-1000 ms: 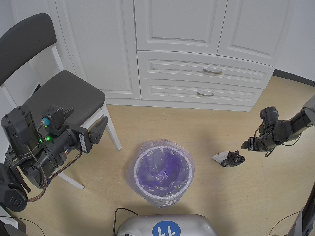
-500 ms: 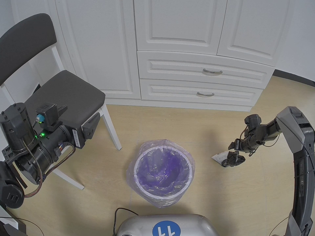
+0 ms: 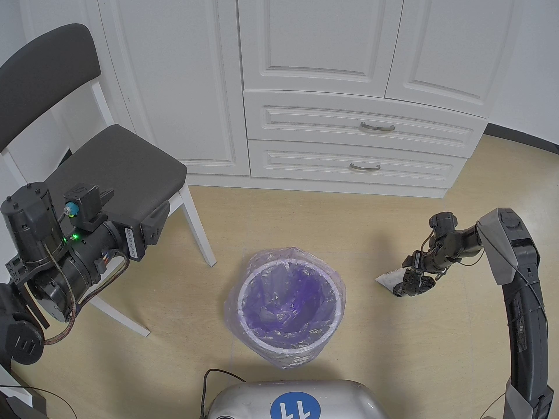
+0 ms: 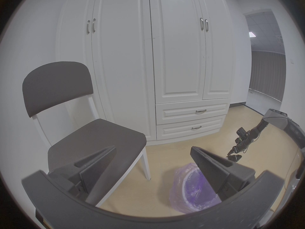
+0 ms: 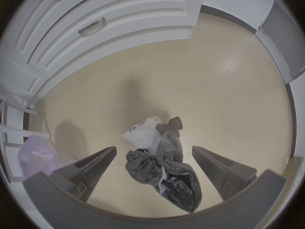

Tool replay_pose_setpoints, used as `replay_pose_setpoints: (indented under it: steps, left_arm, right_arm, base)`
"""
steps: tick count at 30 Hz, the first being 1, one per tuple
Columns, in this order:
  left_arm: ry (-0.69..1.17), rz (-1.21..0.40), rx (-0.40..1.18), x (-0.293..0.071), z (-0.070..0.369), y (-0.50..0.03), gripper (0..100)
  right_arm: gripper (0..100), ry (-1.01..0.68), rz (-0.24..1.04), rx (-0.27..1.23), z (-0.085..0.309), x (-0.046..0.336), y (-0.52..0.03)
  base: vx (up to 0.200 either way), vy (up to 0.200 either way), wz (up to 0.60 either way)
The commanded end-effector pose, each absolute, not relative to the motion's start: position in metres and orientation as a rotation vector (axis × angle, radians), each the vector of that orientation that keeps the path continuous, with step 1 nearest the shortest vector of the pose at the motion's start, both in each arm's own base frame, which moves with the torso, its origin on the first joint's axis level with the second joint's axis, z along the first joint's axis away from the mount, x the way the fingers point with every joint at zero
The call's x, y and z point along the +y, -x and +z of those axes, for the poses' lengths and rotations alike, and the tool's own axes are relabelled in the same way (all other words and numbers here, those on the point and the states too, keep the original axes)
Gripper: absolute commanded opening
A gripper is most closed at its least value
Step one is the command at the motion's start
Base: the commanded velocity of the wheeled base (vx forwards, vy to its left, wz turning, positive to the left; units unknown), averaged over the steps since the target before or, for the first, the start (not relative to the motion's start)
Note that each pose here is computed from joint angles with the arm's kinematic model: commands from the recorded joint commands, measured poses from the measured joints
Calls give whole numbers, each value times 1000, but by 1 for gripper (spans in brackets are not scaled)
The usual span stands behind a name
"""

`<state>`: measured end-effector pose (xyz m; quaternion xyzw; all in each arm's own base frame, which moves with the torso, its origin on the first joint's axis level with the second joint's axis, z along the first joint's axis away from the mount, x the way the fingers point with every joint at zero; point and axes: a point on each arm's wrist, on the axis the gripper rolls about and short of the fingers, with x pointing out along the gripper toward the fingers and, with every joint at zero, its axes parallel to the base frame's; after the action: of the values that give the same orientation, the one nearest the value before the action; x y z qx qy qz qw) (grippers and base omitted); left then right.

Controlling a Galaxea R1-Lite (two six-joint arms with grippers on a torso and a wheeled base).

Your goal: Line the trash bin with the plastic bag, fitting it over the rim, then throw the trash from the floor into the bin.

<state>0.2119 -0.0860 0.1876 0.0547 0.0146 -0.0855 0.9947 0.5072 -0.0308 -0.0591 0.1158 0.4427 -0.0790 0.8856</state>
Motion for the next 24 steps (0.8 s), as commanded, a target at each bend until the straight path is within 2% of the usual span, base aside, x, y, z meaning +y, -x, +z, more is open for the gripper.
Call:
replay_pose_setpoints:
  steps: [1, 8, 24]
  left_arm:
    - [-113, -162, 39, -85, 185, -215, 100]
    - [-131, -166, 49, -86, 182, -216, 100]
    - [-139, -162, 68, -87, 176, -220, 100]
  right_arm:
    - [100, -231, -160, 944, -79, -30, -509]
    - [100, -160, -124, 958, -94, -27, -512]
    - [100, -121, -117, 988, -106, -27, -508]
  base:
    - [0, 0, 0]
    - [0, 0, 0]
    - [0, 0, 0]
